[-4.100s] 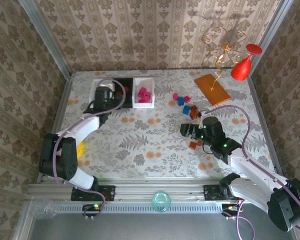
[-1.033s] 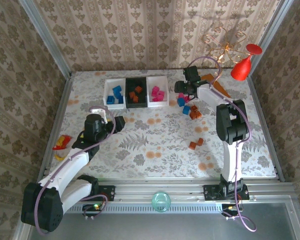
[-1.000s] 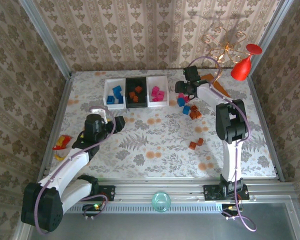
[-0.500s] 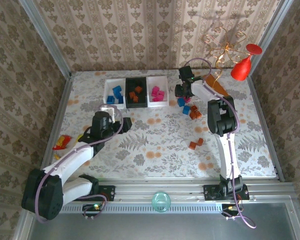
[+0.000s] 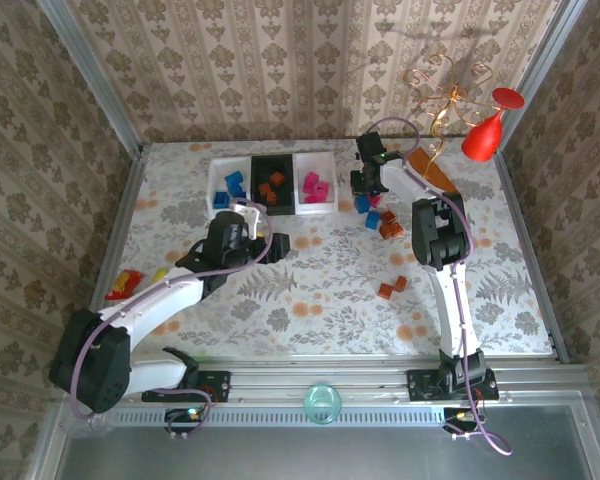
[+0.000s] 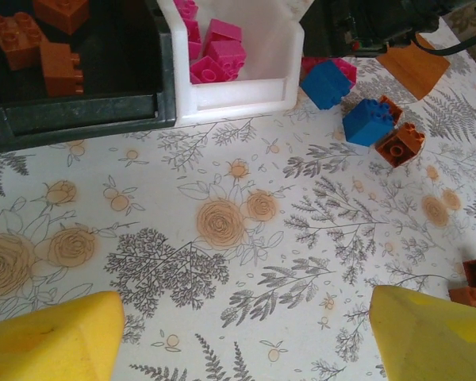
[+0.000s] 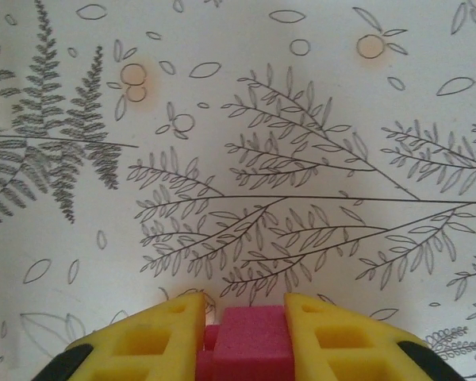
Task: Sort the legos into containers by color
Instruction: Pick up the lego from the top-center of the table, then place the lego in the container.
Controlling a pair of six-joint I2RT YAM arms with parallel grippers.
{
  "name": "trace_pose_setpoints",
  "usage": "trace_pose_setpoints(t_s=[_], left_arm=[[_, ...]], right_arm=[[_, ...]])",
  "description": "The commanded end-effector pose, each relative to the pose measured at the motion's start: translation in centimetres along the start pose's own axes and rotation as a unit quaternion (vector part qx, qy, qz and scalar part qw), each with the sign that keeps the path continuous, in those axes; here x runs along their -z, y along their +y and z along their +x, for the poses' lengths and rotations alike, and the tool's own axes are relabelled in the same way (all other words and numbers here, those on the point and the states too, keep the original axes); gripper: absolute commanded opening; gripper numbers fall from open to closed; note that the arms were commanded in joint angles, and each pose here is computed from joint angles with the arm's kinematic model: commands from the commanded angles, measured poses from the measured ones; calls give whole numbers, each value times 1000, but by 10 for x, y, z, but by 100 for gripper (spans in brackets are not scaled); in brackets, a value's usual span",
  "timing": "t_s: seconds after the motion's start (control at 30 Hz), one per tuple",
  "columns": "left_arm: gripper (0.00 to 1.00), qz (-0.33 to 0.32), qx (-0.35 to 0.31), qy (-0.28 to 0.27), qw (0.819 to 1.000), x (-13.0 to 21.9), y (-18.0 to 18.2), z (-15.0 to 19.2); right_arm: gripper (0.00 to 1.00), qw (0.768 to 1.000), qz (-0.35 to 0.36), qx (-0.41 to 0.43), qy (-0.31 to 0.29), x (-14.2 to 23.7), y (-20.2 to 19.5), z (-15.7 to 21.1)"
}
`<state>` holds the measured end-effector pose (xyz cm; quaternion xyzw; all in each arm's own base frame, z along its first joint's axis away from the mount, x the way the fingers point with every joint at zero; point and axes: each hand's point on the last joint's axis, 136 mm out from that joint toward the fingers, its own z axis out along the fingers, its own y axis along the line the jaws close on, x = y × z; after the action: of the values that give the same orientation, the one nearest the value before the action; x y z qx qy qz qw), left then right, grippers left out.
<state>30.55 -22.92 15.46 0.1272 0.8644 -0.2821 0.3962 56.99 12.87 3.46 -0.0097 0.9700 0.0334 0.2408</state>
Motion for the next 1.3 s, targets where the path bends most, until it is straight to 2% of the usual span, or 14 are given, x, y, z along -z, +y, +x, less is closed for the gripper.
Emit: trace_pose_setpoints(t_s=[0.0, 0.17, 0.37, 0.57, 0.83, 0.97, 1.07, 1.27], left_arm=[[82, 16, -18, 11, 1000, -1, -11, -6], [82, 12, -36, 25, 999, -7, -10, -5], [82, 13, -52, 12, 998, -14, -6, 0], [83, 49, -74, -25, 996, -12, -12, 7], [84, 54, -91, -30, 994, -12, -12, 14], [84, 43, -91, -27, 995, -12, -7, 15], [84, 40, -90, -26, 995, -12, -7, 15], [84, 45, -89, -27, 995, -11, -9, 14]], right_arm=[[25, 998, -50, -3, -33, 43, 16, -19], [24, 989, -104, -21, -100, 90, 38, -35], [24, 979, -146, -13, -141, 117, 74, -32], [26, 979, -157, 11, -130, 101, 108, -38], [29, 978, -188, 7, -95, 65, 148, -42], [33, 974, -204, 13, -93, 72, 160, -42], [41, 972, -212, 16, -100, 88, 160, -42], [53, 968, -208, 11, -139, 127, 139, -37]])
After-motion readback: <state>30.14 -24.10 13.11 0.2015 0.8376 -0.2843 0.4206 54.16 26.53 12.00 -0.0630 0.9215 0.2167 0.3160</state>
